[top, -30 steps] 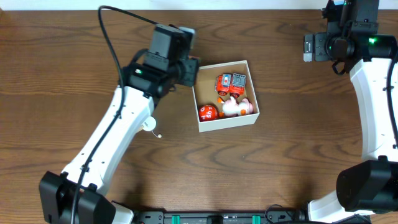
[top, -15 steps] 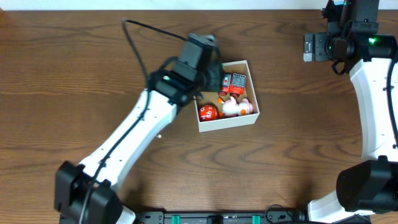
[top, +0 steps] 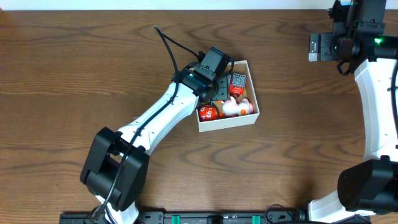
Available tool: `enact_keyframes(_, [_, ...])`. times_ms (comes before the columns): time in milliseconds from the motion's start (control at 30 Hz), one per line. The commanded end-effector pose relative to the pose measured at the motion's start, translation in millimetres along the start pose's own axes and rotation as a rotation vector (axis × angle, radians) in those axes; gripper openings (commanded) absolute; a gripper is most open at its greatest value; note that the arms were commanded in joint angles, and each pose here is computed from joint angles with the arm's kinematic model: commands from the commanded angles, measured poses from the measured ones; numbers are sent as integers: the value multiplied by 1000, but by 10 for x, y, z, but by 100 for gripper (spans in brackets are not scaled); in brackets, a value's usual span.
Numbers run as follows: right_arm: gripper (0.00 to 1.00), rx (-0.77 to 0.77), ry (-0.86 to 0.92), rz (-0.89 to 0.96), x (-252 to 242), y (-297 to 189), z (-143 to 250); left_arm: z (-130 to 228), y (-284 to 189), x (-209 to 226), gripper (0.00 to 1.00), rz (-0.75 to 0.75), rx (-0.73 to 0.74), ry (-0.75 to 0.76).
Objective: Pack container
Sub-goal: 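Carry the cube with the left gripper over the white box, then lower the cube into the box, open left gripper, withdraw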
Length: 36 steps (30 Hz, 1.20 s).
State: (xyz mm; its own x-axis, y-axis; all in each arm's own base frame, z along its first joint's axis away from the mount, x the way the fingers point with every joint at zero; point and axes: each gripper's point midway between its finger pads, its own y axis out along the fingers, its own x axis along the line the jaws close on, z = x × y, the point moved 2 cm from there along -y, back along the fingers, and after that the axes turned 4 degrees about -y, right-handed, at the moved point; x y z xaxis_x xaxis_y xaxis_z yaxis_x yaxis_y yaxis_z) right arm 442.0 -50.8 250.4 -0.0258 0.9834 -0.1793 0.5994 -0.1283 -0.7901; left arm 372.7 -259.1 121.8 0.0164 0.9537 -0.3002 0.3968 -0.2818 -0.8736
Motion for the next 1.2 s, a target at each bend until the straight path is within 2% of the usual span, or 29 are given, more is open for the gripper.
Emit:
enact_keyframes(0, [99, -7, 27, 12, -61, -17, -17, -121, -24, 34, 22, -35, -48, 17])
enact_keyframes(167, [99, -7, 29, 14, -71, -17, -16, -157, 30, 151, 22, -108, -76, 39])
enact_keyframes(367, [99, -5, 34, 17, -99, -15, -8, -99, 176, 210, 22, -138, -45, 103])
enact_keyframes(733, [99, -1, 55, 32, -209, -11, 19, -63, 291, 283, 24, -175, -32, 107])
enact_keyframes(833, [99, 1, 62, 38, -249, -10, 30, -64, 291, 284, 50, -175, -31, 106])
enact_keyframes(1033, [99, 3, 73, 46, -311, -9, 46, -87, 293, 269, 64, -168, -42, 105])
enact_keyframes(1167, [99, 4, 80, 52, -348, -8, 57, -152, 296, 216, 64, -147, -72, 103])
